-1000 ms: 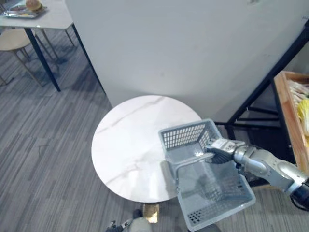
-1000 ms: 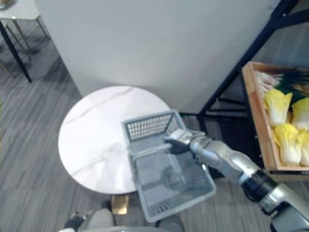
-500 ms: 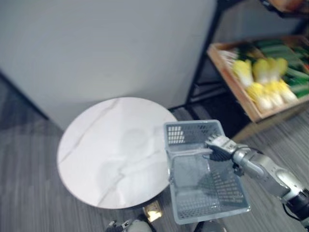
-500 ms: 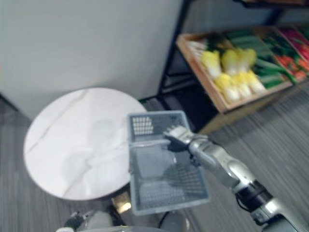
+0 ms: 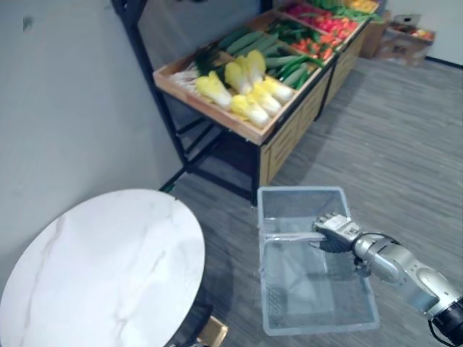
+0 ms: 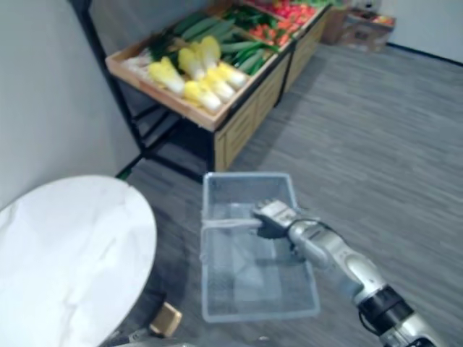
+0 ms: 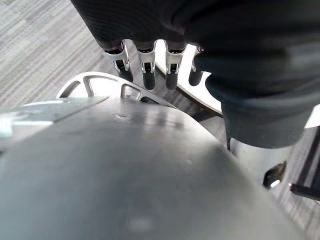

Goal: Pick vegetable in the basket

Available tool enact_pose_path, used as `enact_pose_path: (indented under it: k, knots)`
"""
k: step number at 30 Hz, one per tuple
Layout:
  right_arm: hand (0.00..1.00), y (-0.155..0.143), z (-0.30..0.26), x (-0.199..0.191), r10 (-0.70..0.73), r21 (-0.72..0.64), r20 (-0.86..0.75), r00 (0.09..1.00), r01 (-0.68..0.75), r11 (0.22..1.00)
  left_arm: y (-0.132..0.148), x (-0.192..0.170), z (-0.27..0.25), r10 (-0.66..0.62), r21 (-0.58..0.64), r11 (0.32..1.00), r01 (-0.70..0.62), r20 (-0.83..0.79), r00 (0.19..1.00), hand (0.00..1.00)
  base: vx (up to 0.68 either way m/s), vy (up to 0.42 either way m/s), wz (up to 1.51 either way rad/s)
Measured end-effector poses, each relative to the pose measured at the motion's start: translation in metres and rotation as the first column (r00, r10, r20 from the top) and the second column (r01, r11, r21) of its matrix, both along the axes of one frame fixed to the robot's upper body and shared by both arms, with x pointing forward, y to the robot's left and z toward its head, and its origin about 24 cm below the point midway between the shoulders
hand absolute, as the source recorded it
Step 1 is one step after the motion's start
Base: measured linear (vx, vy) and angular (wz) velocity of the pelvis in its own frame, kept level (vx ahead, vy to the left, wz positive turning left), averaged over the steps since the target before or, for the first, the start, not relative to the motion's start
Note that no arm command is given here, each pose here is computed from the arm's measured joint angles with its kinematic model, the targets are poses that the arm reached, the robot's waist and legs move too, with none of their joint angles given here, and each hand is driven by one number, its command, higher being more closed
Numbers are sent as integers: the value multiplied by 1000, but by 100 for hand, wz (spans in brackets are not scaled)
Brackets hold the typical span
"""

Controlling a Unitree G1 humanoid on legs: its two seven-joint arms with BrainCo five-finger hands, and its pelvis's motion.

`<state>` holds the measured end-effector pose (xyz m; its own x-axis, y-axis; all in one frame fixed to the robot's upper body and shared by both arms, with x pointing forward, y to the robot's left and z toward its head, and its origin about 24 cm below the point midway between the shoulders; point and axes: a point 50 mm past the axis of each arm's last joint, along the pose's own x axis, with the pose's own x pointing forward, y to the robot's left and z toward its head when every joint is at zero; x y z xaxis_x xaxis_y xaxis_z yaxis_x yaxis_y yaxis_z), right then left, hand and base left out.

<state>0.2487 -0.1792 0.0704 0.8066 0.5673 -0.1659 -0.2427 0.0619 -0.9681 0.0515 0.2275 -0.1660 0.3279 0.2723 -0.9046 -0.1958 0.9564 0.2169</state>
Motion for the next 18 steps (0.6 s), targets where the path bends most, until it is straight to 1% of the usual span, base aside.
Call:
enact_pose_path:
  k: [2, 6, 8, 12, 15, 18]
  knots:
    - [100, 2, 1, 1, -3, 20, 5, 1000, 3, 1000, 1, -3, 1, 31, 4, 1000, -31, 15, 999, 0, -68, -10, -128]
    - [100, 2, -4, 0, -15, 31, -14, 1000, 16, 999, -12, -2, -2, 59, -33, 998, -58, 28, 998, 0, -59, 190, -153]
    - [100, 12, -8, -2, 6, 61, -27, 1000, -4, 998, -10, -5, -1, 53, -28, 998, -52, 26, 998, 0, -20, 162, -101]
    - [100, 16, -6, -4, 34, 92, -23, 999, -32, 995, -2, 1, 1, 9, 0, 1000, -9, 38, 999, 0, -52, 87, -39]
    - [100, 17, -4, -6, 52, 126, -27, 998, -48, 991, -10, 0, -1, 1, -16, 1000, -1, 36, 999, 0, -55, 15, -32]
    - [100, 15, -10, -11, 36, 153, -66, 997, -25, 988, -16, 1, -2, -32, -24, 999, 33, 33, 999, 0, 9, -7, -18]
